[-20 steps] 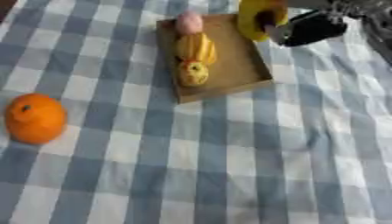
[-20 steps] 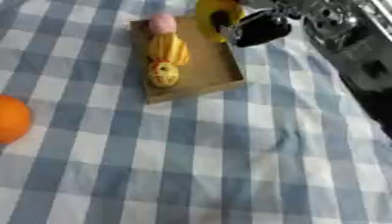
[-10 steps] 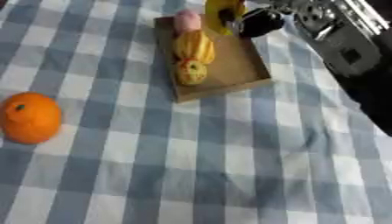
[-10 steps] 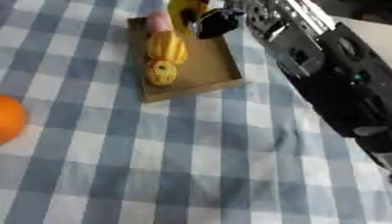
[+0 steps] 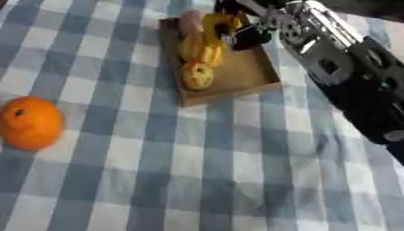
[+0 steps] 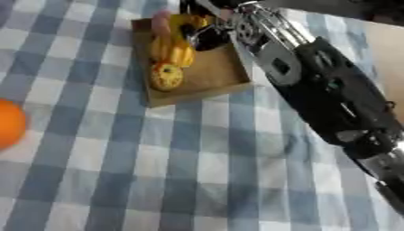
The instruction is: Pick up objects on the table and place them in the box.
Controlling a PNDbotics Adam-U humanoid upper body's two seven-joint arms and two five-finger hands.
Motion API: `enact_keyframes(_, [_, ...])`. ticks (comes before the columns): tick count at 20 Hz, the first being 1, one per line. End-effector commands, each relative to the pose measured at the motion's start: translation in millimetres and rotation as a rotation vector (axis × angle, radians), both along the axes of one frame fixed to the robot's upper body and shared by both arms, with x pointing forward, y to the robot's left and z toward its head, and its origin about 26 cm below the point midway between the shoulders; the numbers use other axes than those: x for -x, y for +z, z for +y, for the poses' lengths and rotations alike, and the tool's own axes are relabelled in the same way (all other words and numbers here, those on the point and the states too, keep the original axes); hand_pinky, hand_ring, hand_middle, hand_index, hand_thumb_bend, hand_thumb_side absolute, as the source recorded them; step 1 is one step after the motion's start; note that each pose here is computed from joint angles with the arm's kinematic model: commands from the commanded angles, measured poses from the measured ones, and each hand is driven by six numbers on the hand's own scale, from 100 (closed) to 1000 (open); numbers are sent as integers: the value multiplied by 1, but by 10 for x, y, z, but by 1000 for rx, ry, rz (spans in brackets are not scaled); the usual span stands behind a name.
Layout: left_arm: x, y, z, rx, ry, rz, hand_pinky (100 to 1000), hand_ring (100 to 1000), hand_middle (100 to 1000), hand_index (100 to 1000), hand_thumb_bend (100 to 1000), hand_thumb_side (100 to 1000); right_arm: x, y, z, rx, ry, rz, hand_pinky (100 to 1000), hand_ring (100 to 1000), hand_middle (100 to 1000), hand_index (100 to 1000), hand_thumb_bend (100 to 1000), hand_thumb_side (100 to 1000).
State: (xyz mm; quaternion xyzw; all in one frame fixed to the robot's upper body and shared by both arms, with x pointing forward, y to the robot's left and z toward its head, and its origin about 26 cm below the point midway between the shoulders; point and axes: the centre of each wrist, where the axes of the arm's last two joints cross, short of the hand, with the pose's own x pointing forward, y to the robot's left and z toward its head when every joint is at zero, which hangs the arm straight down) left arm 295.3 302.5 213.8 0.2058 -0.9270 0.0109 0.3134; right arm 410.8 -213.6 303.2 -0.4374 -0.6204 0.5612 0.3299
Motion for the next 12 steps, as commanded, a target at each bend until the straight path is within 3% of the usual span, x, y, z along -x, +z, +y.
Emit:
enact_keyframes(1, [23, 79, 10, -13, -4, -24, 730, 782, 692, 772, 255, 544, -17, 70, -34, 32, -12, -10, 707, 707, 639, 760, 100, 145])
enact_keyframes(2, [24, 77, 12, -13, -3, -23, 730, 782, 692, 772, 255, 544, -26, 50, -42, 43, -13, 9, 739, 769, 734, 828, 100, 181])
enact_keyframes(5, [28, 69, 19, -12, 1, -20, 730, 782, 692, 772, 254, 544, -30, 42, -78, 73, -26, 52, 784, 846, 843, 892, 100, 271])
enact_keyframes(12, [35, 52, 33, -9, 9, -13, 731, 782, 692, 773, 257, 543, 131, 223, -134, 54, -42, 70, 812, 888, 897, 933, 100, 322])
